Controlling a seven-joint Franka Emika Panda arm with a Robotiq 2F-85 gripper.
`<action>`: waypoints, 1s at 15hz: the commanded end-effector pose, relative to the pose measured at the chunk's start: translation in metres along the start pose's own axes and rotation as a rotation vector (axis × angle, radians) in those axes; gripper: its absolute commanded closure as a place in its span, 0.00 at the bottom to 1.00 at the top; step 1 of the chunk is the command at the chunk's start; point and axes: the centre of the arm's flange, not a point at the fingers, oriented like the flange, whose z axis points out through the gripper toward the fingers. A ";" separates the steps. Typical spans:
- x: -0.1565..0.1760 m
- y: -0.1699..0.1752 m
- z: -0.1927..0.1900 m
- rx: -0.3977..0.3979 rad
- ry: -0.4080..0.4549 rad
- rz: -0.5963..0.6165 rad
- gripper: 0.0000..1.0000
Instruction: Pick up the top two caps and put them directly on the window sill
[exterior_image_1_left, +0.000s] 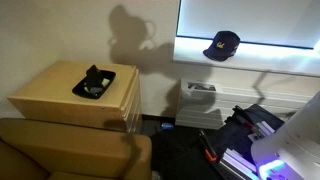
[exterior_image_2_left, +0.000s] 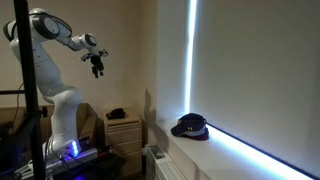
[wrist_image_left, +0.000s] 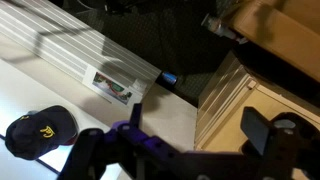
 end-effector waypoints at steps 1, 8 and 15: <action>0.000 0.000 0.000 0.000 0.000 0.000 0.00; 0.094 0.165 0.015 0.054 0.012 0.449 0.00; 0.101 0.213 0.022 0.092 0.004 0.565 0.00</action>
